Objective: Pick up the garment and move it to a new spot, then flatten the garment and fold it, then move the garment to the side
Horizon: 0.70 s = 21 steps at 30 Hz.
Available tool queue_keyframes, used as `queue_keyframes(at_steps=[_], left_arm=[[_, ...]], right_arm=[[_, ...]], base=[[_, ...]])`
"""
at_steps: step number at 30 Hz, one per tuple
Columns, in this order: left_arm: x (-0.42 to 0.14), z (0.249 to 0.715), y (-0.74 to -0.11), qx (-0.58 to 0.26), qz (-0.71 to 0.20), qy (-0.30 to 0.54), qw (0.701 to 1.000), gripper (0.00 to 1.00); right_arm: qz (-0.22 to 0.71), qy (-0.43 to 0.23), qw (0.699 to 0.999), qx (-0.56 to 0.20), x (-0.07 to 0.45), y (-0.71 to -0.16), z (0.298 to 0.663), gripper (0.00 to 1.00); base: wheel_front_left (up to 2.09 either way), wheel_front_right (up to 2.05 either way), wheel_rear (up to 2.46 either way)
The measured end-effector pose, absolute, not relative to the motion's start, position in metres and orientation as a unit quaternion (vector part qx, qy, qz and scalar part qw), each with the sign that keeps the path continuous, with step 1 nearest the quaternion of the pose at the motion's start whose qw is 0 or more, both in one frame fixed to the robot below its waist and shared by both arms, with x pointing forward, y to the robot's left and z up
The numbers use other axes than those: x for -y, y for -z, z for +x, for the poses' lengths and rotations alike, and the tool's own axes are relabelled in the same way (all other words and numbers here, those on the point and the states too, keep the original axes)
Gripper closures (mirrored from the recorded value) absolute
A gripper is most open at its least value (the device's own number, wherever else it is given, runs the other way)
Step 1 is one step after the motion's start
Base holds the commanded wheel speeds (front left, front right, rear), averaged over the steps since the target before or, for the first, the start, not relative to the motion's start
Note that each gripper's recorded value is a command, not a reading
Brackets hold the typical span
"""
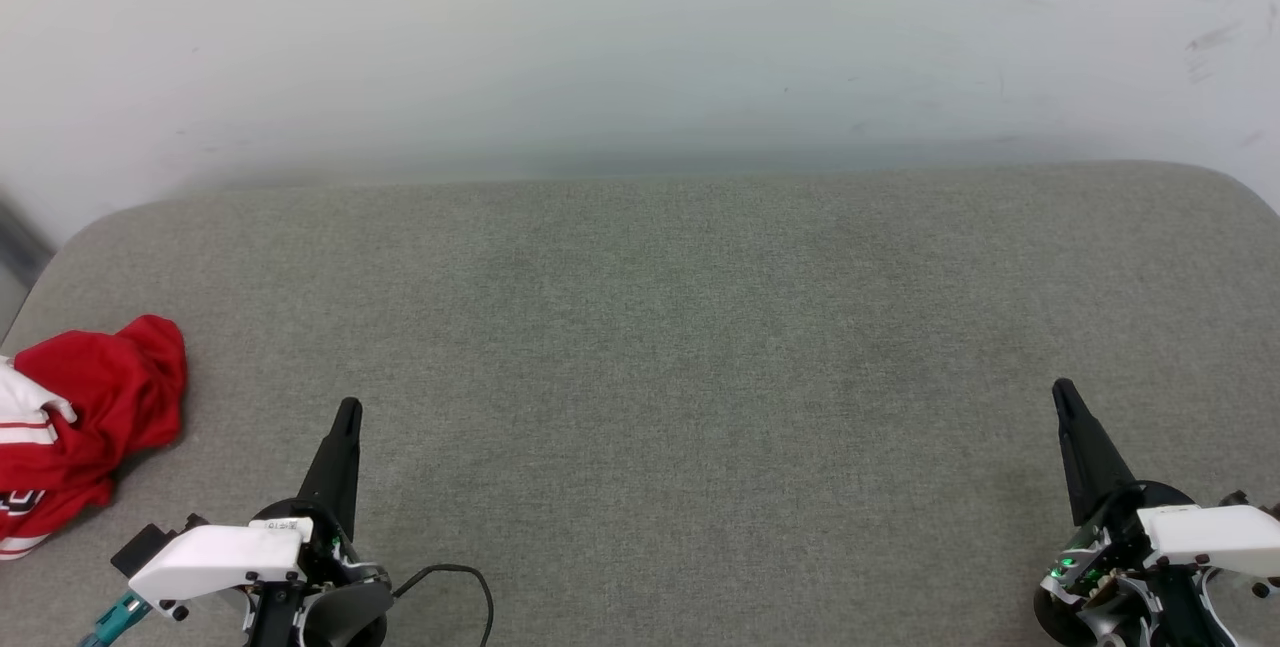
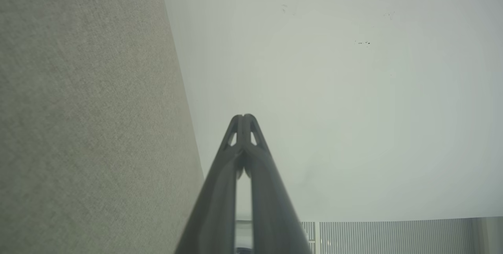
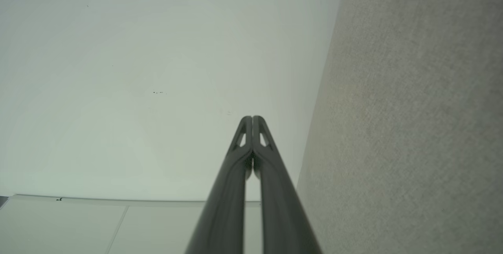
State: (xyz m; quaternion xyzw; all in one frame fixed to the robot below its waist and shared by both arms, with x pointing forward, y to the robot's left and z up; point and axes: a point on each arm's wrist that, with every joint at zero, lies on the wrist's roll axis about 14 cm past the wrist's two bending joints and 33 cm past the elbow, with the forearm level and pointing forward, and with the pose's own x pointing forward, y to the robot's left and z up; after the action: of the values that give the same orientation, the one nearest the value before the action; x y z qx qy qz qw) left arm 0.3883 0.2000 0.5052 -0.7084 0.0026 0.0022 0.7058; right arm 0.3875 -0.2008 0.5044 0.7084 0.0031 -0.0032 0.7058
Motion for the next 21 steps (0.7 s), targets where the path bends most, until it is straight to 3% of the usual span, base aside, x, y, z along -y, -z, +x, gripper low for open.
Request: queue_keyframes(at_steps=[5,6,15,21], left_arm=[[-0.200,0.387,-0.502,-0.007,-0.709,-0.006,0.705,1.00],[-0.199,0.385,-0.496,-0.012,-0.709,-0.011,0.705,0.00],[-0.202,0.376,-0.481,-0.017,-0.708,-0.037,0.705,0.00],[-0.209,0.377,-0.486,-0.005,-0.677,-0.043,0.735,0.00]], right_arm=[[0.709,0.007,0.705,-0.007,0.201,-0.500,0.386,1.00],[0.709,0.014,0.705,-0.013,0.201,-0.495,0.384,0.00],[0.700,0.045,0.712,-0.025,0.205,-0.474,0.373,0.00],[0.666,0.046,0.744,-0.013,0.208,-0.481,0.375,0.00]], base=[[0.00,0.00,0.00],[0.00,0.00,0.00],[0.00,0.00,0.00],[0.00,0.00,0.00]])
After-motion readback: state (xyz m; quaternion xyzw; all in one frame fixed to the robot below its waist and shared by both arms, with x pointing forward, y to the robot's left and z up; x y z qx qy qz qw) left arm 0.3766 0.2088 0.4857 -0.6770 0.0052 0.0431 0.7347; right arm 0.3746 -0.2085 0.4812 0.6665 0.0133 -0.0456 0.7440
